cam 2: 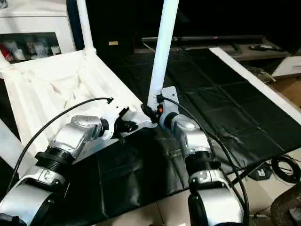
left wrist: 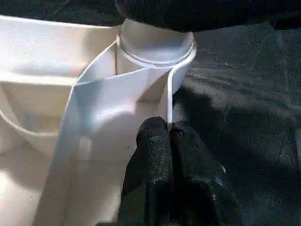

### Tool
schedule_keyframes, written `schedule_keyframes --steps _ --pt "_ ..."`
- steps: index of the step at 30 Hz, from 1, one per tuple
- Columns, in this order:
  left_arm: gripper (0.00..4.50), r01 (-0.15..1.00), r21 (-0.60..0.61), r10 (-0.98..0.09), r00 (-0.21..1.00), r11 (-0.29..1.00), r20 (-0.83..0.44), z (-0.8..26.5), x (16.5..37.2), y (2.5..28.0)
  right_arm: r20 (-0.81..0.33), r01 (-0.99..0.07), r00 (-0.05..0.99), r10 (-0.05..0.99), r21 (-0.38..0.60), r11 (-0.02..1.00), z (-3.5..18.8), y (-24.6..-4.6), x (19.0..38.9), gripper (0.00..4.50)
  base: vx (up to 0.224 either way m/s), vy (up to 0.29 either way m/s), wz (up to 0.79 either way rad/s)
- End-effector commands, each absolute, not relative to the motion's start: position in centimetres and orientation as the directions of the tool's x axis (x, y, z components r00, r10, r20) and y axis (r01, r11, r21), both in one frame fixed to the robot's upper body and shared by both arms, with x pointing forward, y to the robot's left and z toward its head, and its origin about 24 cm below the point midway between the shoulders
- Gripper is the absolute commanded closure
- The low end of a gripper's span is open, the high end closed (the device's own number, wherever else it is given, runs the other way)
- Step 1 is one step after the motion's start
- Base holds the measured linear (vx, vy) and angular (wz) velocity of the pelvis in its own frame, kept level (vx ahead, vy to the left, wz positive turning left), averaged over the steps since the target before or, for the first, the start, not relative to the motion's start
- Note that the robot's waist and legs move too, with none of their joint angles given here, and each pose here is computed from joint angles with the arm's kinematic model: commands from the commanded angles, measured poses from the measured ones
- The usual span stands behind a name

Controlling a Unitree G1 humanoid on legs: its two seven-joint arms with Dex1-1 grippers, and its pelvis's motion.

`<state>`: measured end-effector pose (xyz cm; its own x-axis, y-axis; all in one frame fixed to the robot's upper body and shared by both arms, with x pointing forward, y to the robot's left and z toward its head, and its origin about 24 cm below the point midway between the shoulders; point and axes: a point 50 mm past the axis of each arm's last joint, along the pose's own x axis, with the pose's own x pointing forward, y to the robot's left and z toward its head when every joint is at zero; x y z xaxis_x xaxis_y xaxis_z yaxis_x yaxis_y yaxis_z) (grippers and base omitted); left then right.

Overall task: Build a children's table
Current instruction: Rotate leg to tighten

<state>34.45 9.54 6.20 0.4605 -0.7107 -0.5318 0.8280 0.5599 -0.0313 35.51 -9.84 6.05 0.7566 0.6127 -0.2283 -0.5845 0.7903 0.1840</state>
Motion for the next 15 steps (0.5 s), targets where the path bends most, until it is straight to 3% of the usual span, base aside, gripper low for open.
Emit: schedule_keyframes --steps 1,6,15 --pt "4.50 0.887 0.030 -0.755 0.410 0.461 -0.511 6.9 34.2 8.6 -0.271 -0.734 0.590 0.761 0.214 0.645 4.5 -7.5 33.8 1.00 0.000 0.000 0.00" --pt "4.50 0.920 0.026 -0.776 0.345 0.391 -0.528 6.9 33.8 10.0 -0.284 -0.764 0.561 0.778 0.184 0.618 4.4 -9.9 33.6 0.53 0.000 0.000 0.00" --pt "4.50 0.987 0.014 -0.808 0.138 0.159 -0.572 7.6 32.6 12.6 -0.278 -0.876 0.415 0.866 0.137 0.463 6.0 -15.2 32.9 0.04 0.000 0.000 0.00"
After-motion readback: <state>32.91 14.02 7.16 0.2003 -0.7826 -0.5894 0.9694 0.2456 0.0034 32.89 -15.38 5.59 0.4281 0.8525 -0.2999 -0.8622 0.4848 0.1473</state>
